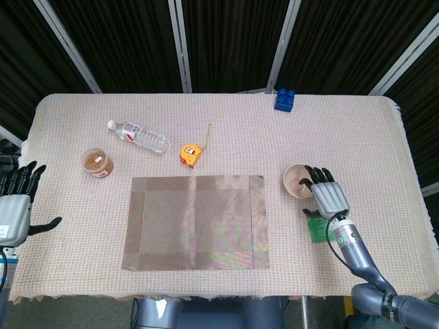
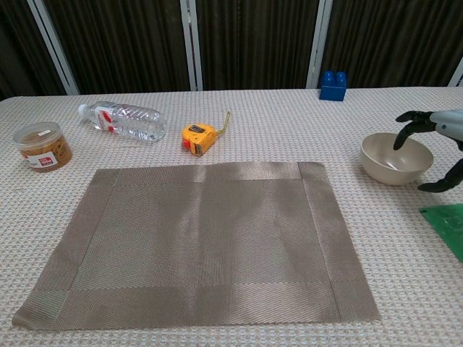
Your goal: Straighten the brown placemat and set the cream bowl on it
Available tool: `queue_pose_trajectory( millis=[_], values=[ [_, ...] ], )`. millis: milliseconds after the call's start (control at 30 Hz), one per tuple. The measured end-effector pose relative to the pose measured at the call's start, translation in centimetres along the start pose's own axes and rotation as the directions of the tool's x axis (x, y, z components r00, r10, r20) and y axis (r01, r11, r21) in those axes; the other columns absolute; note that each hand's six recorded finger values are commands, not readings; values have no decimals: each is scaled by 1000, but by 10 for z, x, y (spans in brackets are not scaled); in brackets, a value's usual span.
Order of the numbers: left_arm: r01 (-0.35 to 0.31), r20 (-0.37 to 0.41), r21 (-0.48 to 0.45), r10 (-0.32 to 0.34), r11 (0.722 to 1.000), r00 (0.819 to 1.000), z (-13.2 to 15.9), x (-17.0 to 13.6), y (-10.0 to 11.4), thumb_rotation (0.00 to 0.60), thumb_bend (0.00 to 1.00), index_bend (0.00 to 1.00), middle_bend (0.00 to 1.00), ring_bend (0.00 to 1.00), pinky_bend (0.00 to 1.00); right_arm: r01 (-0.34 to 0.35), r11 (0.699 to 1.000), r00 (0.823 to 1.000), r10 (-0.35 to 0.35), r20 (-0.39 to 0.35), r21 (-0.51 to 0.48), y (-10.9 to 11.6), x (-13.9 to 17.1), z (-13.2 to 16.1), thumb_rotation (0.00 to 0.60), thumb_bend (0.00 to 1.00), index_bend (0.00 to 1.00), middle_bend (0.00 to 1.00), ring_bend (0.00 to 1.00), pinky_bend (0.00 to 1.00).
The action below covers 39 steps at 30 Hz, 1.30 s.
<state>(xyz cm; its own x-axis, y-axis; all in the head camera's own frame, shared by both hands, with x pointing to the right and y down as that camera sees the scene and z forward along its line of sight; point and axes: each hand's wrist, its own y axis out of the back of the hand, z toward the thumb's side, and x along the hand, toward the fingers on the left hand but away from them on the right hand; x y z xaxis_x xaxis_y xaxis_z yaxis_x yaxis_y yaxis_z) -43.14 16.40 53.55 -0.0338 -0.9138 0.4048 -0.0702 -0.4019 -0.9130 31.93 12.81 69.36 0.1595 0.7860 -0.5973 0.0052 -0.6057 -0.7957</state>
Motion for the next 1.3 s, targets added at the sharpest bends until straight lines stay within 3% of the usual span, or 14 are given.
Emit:
queue_pose_trajectory(
  millis=[633,1000,1300],
  values=[
    [7,-4,-17,-7,1000,1000,-3,2,0,600,0,0,0,0,0,-1,998,1000,2,-14,65,-25,-21,15,600,452,580,0,0,0],
    [9,10,-31,-9,999,1000,1,1,1,600,0,0,0,0,0,108,994,993,-107,-53,28,-4,-15,24,600,467,624,0,0,0],
    [22,27,-49,-21,999,999,3,0,2,600,0,0,0,0,0,187,980,965,-196,-173,-70,31,7,59,600,467,643,0,0,0]
  ],
)
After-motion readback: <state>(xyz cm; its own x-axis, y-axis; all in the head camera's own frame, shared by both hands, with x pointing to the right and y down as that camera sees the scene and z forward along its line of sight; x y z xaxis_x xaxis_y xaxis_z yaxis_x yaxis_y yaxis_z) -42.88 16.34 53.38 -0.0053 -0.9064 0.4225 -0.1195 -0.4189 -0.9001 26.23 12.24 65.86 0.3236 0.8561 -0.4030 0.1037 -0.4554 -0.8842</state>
